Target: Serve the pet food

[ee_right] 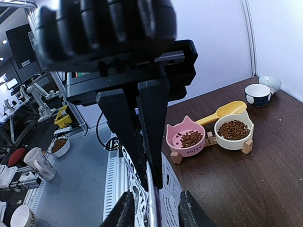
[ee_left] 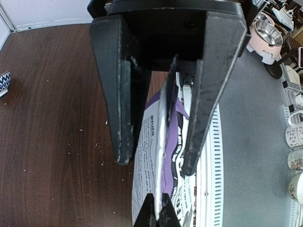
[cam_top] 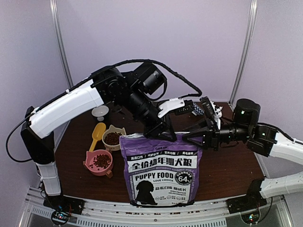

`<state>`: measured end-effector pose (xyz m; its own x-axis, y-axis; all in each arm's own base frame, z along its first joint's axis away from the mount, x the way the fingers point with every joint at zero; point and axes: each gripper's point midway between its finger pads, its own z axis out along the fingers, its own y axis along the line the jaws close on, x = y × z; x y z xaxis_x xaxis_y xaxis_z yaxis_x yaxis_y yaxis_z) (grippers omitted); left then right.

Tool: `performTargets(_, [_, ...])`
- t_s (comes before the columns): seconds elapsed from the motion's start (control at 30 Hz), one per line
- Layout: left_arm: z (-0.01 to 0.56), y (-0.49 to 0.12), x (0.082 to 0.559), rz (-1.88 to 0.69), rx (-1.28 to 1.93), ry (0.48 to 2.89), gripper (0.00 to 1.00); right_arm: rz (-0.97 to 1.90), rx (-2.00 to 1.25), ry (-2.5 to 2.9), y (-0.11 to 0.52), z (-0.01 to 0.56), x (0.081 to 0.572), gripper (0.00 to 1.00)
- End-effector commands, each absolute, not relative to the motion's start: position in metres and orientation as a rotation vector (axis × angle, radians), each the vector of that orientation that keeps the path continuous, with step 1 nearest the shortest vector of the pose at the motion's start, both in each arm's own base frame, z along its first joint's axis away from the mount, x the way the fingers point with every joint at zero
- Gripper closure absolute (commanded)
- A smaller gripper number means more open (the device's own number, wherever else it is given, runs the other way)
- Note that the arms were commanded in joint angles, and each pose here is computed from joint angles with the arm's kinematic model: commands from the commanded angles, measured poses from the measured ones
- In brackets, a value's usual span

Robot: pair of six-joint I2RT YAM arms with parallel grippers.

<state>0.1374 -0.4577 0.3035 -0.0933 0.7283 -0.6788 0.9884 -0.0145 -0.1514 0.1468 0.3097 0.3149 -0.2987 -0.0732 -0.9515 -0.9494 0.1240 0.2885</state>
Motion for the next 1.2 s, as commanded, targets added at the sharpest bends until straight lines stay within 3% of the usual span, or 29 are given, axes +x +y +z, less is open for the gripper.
performTargets(0.0, [0.328,-0.457,0.137,-0.917,1.738,1.795,1.00,1.337,-1.063,1.457,0.317,0.338,0.142,0.69])
performTargets(0.33, [0.326,-0.453,0.139,-0.890,1.733,1.815,0.97,1.248,-1.097,1.518,0.310,0.322,0.142,1.00])
performTargets(0.4, [0.319,-0.447,0.141,-0.849,1.743,1.847,0.91,1.213,-1.085,1.526,0.306,0.322,0.144,1.00])
performTargets(0.6, [0.298,-0.423,0.147,-0.749,1.752,1.939,0.88,1.135,-1.021,1.485,0.290,0.335,0.147,1.00])
performTargets(0.67, [0.296,-0.416,0.148,-0.729,1.747,1.952,1.00,1.125,-1.014,1.476,0.287,0.338,0.146,1.00])
performTargets(0.9, [0.297,-0.411,0.153,-0.688,1.720,1.951,1.00,1.116,-1.006,1.490,0.283,0.335,0.145,1.00])
performTargets(0.97, [0.298,-0.410,0.156,-0.676,1.711,1.955,0.89,1.116,-1.003,1.491,0.282,0.336,0.144,1.00])
performTargets(1.03, [0.298,-0.409,0.156,-0.675,1.710,1.955,0.88,1.114,-1.001,1.491,0.280,0.337,0.143,1.00])
performTargets(1.13, [0.299,-0.407,0.156,-0.670,1.705,1.957,1.00,1.110,-0.996,1.489,0.278,0.338,0.142,1.00])
performTargets(1.17, [0.298,-0.406,0.157,-0.663,1.705,1.958,1.00,1.107,-0.995,1.490,0.277,0.337,0.142,1.00])
